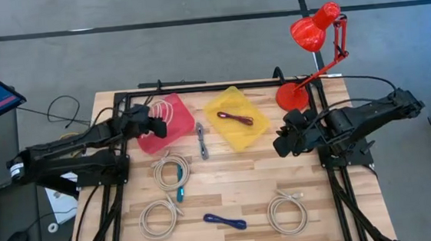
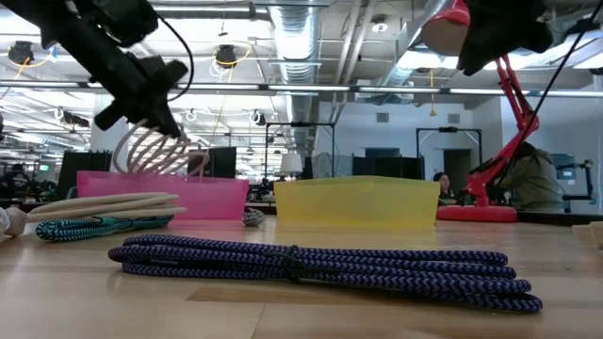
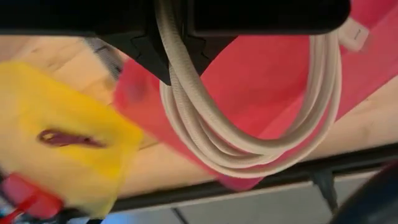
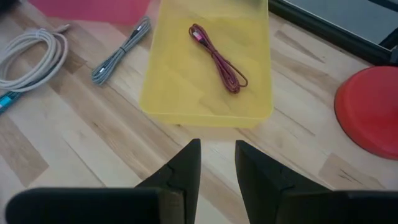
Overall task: Pick & Place USB Port
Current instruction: Put the white HDMI cable into the pink transparent bin
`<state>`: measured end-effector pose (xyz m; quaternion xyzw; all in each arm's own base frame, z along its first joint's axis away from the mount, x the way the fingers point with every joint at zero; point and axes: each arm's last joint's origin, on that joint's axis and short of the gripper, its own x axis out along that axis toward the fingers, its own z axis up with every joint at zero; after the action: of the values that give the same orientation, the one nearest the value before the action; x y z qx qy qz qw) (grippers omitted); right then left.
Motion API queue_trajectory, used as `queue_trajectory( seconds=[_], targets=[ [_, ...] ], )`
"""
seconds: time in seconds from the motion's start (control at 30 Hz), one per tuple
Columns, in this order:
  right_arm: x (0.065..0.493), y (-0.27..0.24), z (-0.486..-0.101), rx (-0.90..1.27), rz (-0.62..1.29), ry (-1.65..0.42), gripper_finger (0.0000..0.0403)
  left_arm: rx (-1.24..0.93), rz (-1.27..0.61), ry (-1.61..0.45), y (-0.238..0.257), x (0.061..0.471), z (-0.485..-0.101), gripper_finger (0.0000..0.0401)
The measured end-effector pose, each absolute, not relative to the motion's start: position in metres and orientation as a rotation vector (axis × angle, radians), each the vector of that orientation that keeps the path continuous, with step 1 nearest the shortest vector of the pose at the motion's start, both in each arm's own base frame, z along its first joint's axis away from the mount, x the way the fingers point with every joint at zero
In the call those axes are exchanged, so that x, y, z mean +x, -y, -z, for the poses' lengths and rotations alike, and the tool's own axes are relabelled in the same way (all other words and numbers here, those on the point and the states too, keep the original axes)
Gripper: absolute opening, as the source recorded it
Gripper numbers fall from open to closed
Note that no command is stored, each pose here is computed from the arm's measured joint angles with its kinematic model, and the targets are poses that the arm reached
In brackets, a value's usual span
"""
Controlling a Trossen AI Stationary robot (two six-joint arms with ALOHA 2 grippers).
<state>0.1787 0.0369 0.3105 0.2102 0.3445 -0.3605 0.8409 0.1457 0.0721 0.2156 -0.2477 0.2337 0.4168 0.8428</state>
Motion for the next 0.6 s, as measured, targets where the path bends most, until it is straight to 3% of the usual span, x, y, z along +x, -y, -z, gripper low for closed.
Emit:
queue_trajectory(
  seconds=[0.6],
  targets=[
    [0.179, -0.037, -0.311, 0.445, 0.762, -0.727, 0.0091, -0.505, -0.914, -0.679, -0.087, 0.177, -0.177, 0.0011]
  ],
)
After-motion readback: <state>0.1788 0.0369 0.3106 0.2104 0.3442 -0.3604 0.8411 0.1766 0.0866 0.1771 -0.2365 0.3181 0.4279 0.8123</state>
